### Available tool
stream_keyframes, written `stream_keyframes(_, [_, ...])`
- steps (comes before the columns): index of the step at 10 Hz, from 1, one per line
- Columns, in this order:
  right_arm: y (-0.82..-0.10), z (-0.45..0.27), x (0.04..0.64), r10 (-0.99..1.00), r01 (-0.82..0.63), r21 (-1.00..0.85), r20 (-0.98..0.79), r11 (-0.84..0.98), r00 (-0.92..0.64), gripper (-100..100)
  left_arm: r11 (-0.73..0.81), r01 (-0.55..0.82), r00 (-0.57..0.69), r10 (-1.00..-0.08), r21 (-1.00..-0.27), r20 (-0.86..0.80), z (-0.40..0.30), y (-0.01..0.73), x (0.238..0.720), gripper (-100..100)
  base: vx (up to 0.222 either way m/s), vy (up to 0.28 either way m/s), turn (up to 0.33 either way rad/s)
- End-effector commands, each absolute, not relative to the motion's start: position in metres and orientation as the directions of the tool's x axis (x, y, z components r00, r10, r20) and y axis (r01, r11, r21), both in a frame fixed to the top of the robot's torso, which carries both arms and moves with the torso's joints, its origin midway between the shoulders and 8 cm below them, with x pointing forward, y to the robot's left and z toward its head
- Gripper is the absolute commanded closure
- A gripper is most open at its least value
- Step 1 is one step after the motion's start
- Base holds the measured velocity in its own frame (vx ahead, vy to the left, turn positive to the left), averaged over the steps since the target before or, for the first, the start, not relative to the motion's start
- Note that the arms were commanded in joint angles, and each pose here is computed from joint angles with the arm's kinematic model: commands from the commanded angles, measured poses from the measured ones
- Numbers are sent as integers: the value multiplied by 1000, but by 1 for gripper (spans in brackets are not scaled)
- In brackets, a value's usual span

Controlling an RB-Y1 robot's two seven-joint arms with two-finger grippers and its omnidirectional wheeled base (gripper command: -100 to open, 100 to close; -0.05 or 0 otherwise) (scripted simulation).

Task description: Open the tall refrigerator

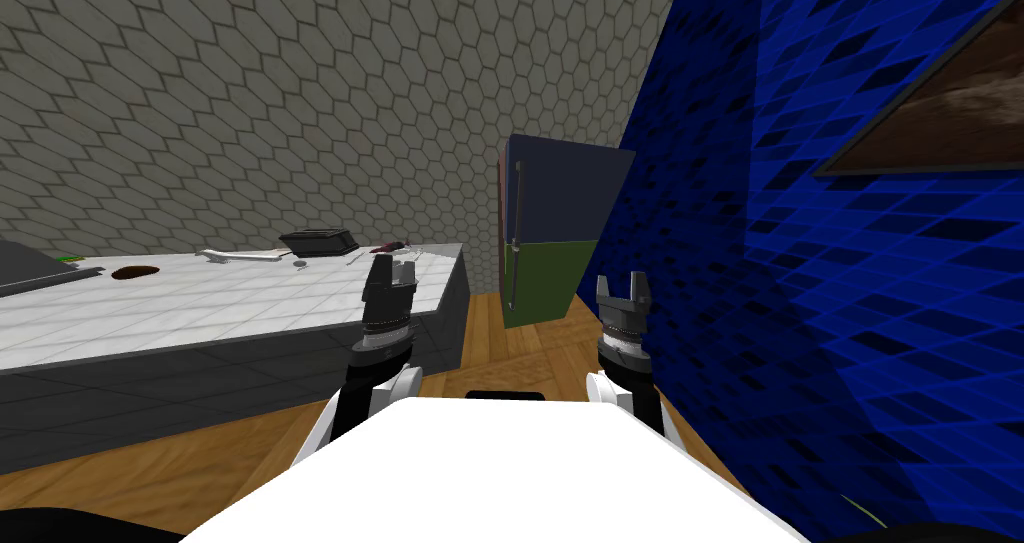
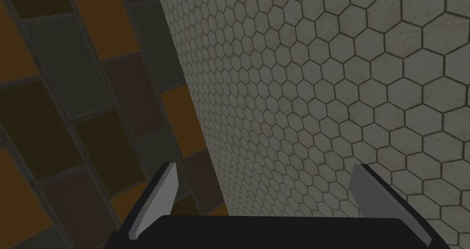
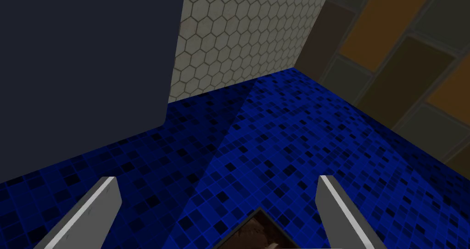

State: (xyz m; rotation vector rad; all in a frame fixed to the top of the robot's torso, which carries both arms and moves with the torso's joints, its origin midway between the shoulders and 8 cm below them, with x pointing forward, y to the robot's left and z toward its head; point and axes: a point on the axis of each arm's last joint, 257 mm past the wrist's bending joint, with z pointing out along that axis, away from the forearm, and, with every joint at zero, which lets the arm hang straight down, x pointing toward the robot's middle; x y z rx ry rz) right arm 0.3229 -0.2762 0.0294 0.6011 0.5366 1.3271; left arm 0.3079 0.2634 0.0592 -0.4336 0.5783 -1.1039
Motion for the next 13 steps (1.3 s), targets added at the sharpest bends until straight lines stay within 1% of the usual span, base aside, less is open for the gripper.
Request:
stream_keyframes(1, [-276, 29, 323, 986, -723, 677, -21, 135, 165, 0, 393, 702, 330, -919, -594, -218, 59, 263, 308, 0, 0, 0, 0])
stream_keyframes(9, [-276, 30, 323, 986, -724, 677, -21, 136, 165, 0, 393, 702, 330, -919, -593, -218, 59, 263, 308, 0, 0, 0, 0])
stream_keyframes(10, [-271, 24, 327, 987, -714, 684, -66, 152, 148, -100, 393, 702, 330, -919, -593, -218, 59, 263, 308, 0, 9, 19, 29])
stream_keyframes(13, [-265, 13, 336, 983, -694, 696, -136, 185, 126, -100, 393, 702, 330, -919, -594, -218, 59, 263, 308, 0, 8, 45, 27])
